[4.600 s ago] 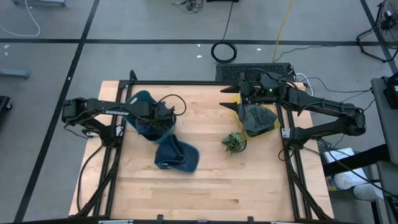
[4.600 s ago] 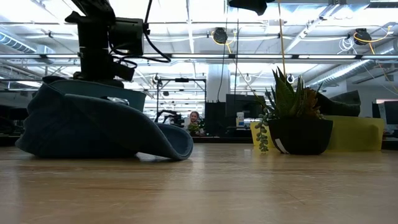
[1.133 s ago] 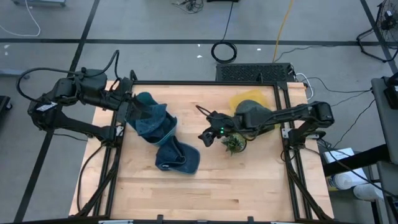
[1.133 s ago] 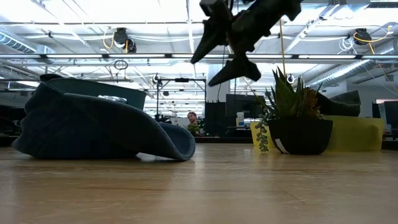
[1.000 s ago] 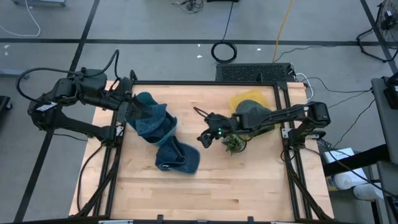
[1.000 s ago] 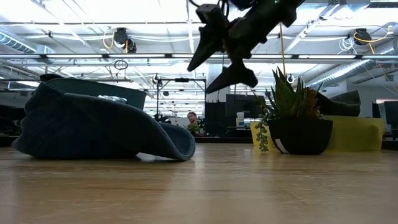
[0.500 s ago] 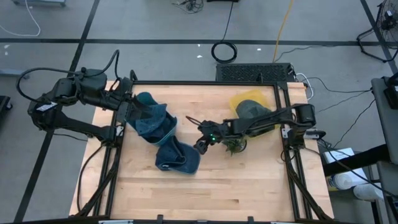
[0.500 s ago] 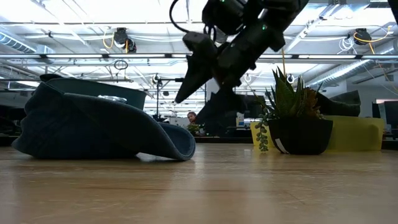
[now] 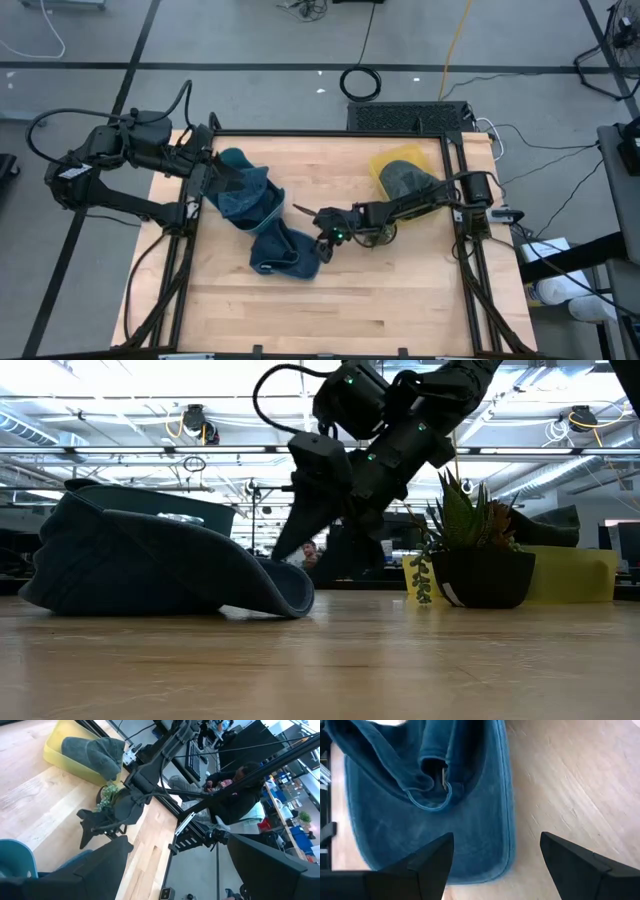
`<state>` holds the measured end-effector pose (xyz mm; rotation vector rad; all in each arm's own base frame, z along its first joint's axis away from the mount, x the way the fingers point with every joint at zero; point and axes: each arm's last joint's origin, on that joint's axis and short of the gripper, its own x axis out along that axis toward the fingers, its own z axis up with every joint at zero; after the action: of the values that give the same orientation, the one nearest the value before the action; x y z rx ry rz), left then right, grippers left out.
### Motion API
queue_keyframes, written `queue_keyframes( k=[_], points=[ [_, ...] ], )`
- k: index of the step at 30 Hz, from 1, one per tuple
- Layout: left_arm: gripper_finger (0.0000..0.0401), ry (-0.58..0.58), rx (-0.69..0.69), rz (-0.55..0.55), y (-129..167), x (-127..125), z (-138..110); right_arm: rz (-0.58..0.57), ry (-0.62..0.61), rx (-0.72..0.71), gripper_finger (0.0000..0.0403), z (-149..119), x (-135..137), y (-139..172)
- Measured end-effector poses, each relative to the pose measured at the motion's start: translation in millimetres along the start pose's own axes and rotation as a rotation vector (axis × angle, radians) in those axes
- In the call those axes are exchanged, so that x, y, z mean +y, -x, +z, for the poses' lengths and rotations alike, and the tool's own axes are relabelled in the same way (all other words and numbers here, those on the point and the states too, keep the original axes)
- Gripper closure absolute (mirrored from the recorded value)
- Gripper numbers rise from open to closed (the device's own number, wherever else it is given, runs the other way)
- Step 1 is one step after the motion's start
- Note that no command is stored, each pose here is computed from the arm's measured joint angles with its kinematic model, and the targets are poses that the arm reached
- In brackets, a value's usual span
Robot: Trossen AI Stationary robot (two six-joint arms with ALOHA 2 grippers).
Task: Pick & Place hat
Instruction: Put the blue cap into the blue bin
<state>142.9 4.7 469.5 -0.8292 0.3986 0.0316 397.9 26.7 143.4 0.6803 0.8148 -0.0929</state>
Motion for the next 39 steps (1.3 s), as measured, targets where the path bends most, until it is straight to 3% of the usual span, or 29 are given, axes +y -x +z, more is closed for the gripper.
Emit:
queue_keyframes(
  k=[22,27,36,39],
  points=[
    [0.005,-0.016,-0.001,0.001,0.0,0.0,0.0,0.008,0.046,-0.047,0.0133,-0.9,-1.9,-11.4],
    [0.005,-0.033,-0.001,0.001,0.0,0.0,0.0,0.062,0.046,-0.033,0.0197,0.7,1.5,-10.0],
    [0.005,-0.034,0.03,-0.007,0.0,0.6,-1.7,0.07,0.06,-0.019,0.0385,-2.1,3.2,-10.9],
    [0.005,-0.022,0.03,-0.007,0.0,0.6,-1.7,0.086,0.039,-0.012,0.0393,-1.8,3.9,-10.8]
  ],
)
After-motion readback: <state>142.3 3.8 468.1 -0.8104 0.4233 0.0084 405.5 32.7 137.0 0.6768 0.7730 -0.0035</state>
